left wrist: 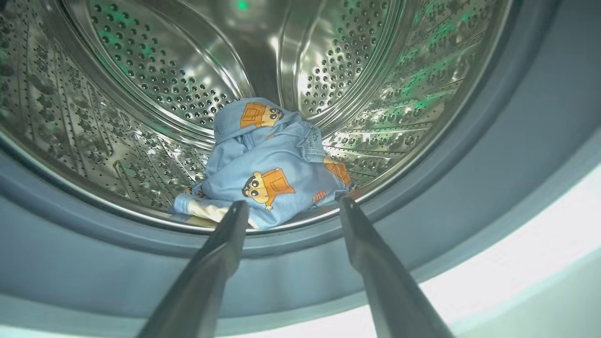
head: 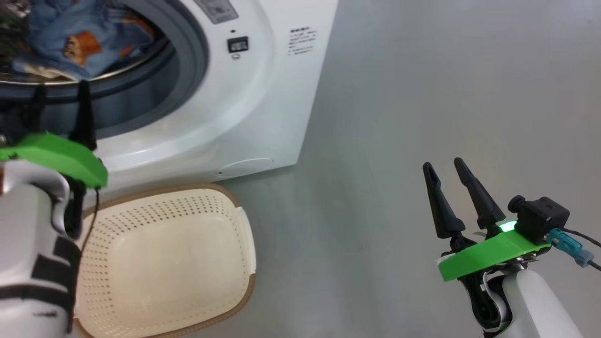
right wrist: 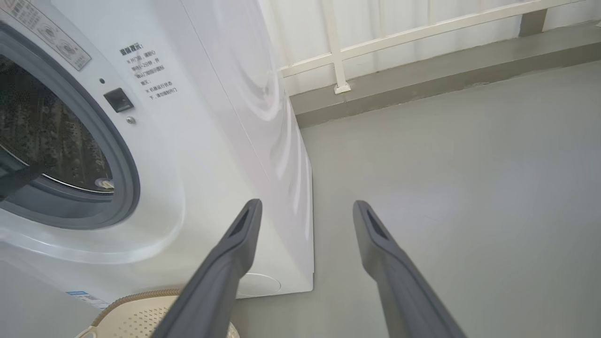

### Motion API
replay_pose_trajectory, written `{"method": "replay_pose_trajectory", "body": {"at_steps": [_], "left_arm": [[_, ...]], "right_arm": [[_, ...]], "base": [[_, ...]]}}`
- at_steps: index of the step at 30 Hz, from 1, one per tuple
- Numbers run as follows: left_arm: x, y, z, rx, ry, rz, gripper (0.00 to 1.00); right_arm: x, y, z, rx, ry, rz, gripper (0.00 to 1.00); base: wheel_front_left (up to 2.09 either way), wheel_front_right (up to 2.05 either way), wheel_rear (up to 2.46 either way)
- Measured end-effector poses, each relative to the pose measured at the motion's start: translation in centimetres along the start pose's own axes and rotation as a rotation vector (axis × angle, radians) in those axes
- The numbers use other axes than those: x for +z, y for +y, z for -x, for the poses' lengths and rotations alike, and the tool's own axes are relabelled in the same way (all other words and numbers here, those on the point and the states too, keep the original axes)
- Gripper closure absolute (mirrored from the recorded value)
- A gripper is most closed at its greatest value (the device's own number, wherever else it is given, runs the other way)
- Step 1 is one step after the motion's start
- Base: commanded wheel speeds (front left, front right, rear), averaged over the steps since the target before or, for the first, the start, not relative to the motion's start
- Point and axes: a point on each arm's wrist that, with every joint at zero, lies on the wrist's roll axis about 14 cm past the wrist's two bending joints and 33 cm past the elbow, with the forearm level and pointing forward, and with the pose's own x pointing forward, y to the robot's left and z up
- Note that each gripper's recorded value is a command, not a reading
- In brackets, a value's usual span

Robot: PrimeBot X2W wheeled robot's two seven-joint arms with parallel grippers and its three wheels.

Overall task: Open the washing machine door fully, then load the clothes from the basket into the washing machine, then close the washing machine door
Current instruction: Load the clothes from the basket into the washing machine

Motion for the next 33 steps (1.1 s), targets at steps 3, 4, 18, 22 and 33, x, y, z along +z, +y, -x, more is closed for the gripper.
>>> {"method": "replay_pose_trajectory", "body": {"at_steps": [3, 4, 18, 22, 33], "left_arm": [[0.2, 0.4, 1.9, 0.015, -0.023, 0.004, 0.00], [0.1, 0.6, 2.6, 0.021, -0.028, 0.007, 0.00], [-0.9, 1.1, 12.1, 0.127, -0.071, 0.082, 0.00], [-0.2, 1.0, 14.2, 0.147, -0.099, 0.086, 0.00], [1.9, 1.0, 19.1, 0.175, -0.165, 0.069, 0.00]], "right_arm": [[0.4, 0.7, -0.3, 0.024, -0.011, 0.002, 0.00], [0.5, 0.8, -0.3, 0.031, -0.014, 0.003, 0.00], [1.5, 2.3, 0.9, 0.078, -0.034, 0.008, 0.00], [2.3, 2.8, 1.4, 0.093, -0.052, 0.012, 0.00], [3.0, 3.5, 3.5, 0.123, -0.068, 0.020, 0.00]], "base": [[0.00, 0.00, 0.00], [0.00, 0.00, 0.00], [0.00, 0.00, 0.00], [0.00, 0.00, 0.00], [0.00, 0.00, 0.00]]}}
